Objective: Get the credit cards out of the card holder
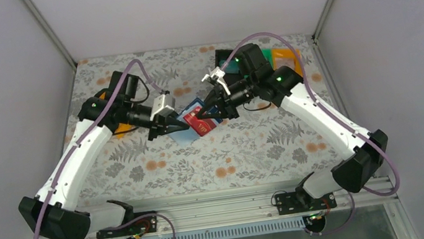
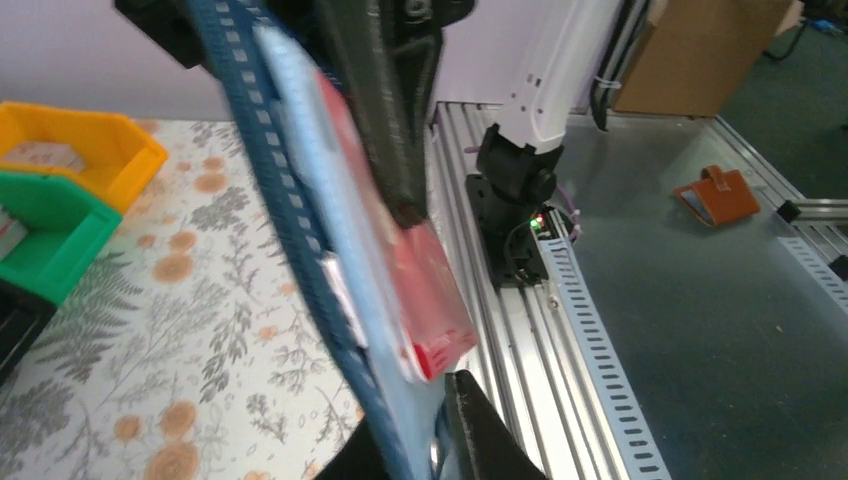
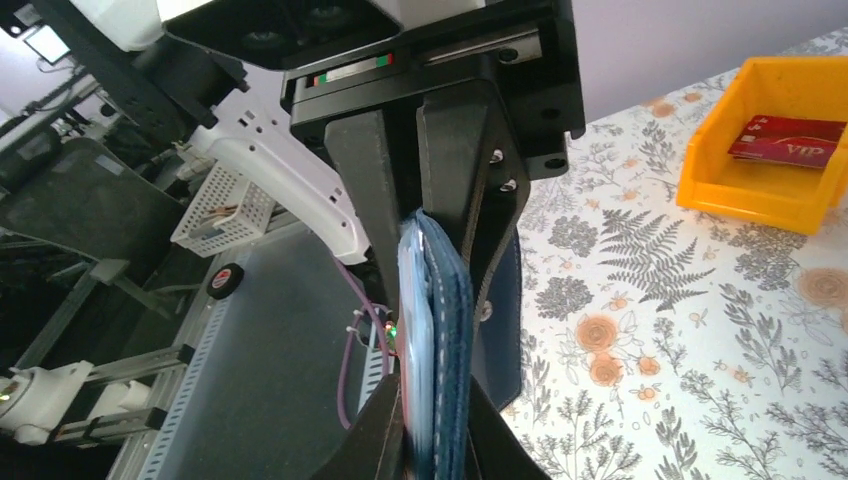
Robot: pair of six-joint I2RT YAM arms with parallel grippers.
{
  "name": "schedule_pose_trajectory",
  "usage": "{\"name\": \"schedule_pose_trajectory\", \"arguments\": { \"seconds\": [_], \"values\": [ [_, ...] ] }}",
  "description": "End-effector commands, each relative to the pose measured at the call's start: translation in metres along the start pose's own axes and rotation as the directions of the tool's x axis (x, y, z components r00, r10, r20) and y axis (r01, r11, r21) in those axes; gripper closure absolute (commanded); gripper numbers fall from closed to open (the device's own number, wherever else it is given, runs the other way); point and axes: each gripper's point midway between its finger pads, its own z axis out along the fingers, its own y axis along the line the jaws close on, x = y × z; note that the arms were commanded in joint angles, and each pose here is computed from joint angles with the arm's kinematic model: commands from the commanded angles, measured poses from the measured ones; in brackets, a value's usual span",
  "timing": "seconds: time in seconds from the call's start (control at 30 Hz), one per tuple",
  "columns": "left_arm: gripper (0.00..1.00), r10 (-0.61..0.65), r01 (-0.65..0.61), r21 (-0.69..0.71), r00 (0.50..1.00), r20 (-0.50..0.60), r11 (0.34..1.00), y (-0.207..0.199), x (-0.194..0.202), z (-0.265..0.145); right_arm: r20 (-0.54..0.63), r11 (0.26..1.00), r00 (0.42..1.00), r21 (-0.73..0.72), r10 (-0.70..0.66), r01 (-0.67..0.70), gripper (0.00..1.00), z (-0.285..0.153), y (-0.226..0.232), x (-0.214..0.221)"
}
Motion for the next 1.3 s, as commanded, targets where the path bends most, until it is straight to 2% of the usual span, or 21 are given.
{"name": "schedule_pose_trajectory", "arguments": {
  "seconds": [0.0, 0.17, 0.2, 0.23, 0.3, 0.33, 0.4, 0.43, 0.5, 0.57, 0.6, 0.67, 0.77, 0.83, 1.0, 1.13, 1.17, 1.2, 1.27],
  "values": [
    [0.86, 0.0, -0.003, 0.098, 0.999, 0.032, 0.995, -0.027, 0.005, 0.001, 0.101, 0.996, 0.991, 0.01, -0.092, 0.092, 0.96, -0.029, 0.007, -0.023],
    [0.91, 0.012, -0.012, 0.021, 1.0, 0.019, 1.0, -0.017, -0.001, -0.003, 0.097, 0.994, 0.99, -0.002, -0.106, 0.106, 0.96, -0.03, 0.009, -0.028],
    [0.92, 0.011, -0.011, 0.018, 1.0, 0.019, 1.0, -0.017, -0.002, -0.003, 0.099, 0.994, 0.989, 0.007, -0.111, 0.111, 0.96, -0.031, 0.008, -0.028],
    [0.96, 0.007, -0.008, 0.017, 1.0, 0.025, 1.0, -0.017, -0.004, -0.003, 0.099, 0.994, 0.989, 0.014, -0.111, 0.11, 0.96, -0.031, 0.006, -0.029],
    [0.97, -0.002, 0.001, 0.024, 0.999, 0.044, 1.0, -0.018, -0.009, -0.005, 0.094, 0.995, 0.991, 0.023, -0.096, 0.094, 0.96, -0.029, 0.001, -0.029],
    [0.98, -0.021, 0.02, 0.021, 0.998, 0.051, 1.0, -0.016, -0.011, -0.005, 0.089, 0.995, 0.993, 0.062, -0.08, 0.074, 0.88, -0.029, -0.008, -0.03],
    [0.98, -0.134, 0.136, -0.014, 0.988, 0.074, 0.991, 0.0, -0.008, -0.008, 0.088, 0.966, 0.996, 0.256, -0.012, -0.011, 0.74, -0.034, -0.045, -0.029],
    [0.98, -0.216, 0.22, -0.04, 0.972, 0.09, 0.975, 0.013, -0.002, -0.01, 0.096, 0.9, 0.995, 0.432, 0.026, -0.065, 0.64, -0.046, -0.077, -0.027],
    [0.98, -0.369, 0.383, -0.113, 0.921, 0.127, 0.917, 0.04, 0.013, -0.017, 0.154, 0.744, 0.983, 0.645, 0.097, -0.175, 0.54, -0.076, -0.12, -0.022],
    [0.98, -0.467, 0.496, -0.199, 0.867, 0.175, 0.845, 0.064, 0.027, -0.03, 0.219, 0.573, 0.964, 0.775, 0.151, -0.266, 0.5, -0.108, -0.146, -0.015],
    [0.98, -0.496, 0.532, -0.246, 0.846, 0.195, 0.81, 0.073, 0.033, -0.036, 0.231, 0.517, 0.959, 0.808, 0.164, -0.283, 0.5, -0.117, -0.152, -0.013],
    [0.98, -0.521, 0.565, -0.3, 0.825, 0.218, 0.769, 0.083, 0.041, -0.042, 0.236, 0.528, 0.959, 0.801, 0.156, -0.283, 0.58, -0.113, -0.146, -0.021],
    [0.98, -0.536, 0.591, -0.314, 0.807, 0.248, 0.744, 0.087, 0.041, -0.044, 0.193, 0.649, 0.98, 0.739, 0.049, -0.178, 0.62, -0.06, -0.111, -0.04],
    [0.98, -0.547, 0.607, -0.305, 0.794, 0.264, 0.734, 0.09, 0.041, -0.047, 0.173, 0.675, 0.984, 0.731, -0.04, -0.101, 0.63, -0.029, -0.087, -0.05],
    [0.98, -0.556, 0.623, -0.284, 0.781, 0.285, 0.729, 0.089, 0.039, -0.05, 0.082, 0.652, 0.989, 0.758, -0.12, 0.016, 0.63, 0.023, -0.068, -0.05],
    [0.98, -0.566, 0.634, -0.268, 0.771, 0.293, 0.725, 0.089, 0.039, -0.05, 0.017, 0.672, 0.992, 0.737, -0.127, 0.073, 0.56, 0.051, -0.067, -0.046],
    [0.98, -0.565, 0.633, -0.263, 0.771, 0.293, 0.728, 0.089, 0.038, -0.05, 0.006, 0.673, 0.993, 0.736, -0.121, 0.077, 0.51, 0.056, -0.071, -0.043],
    [0.98, -0.562, 0.63, -0.255, 0.773, 0.294, 0.734, 0.088, 0.036, -0.05, 0.003, 0.664, 0.994, 0.744, -0.113, 0.073, 0.47, 0.058, -0.076, -0.042],
    [0.98, -0.552, 0.619, -0.242, 0.781, 0.294, 0.747, 0.086, 0.032, -0.05, -0.003, 0.634, 0.995, 0.77, -0.097, 0.064, 0.46, 0.059, -0.086, -0.04]
  ]
}}
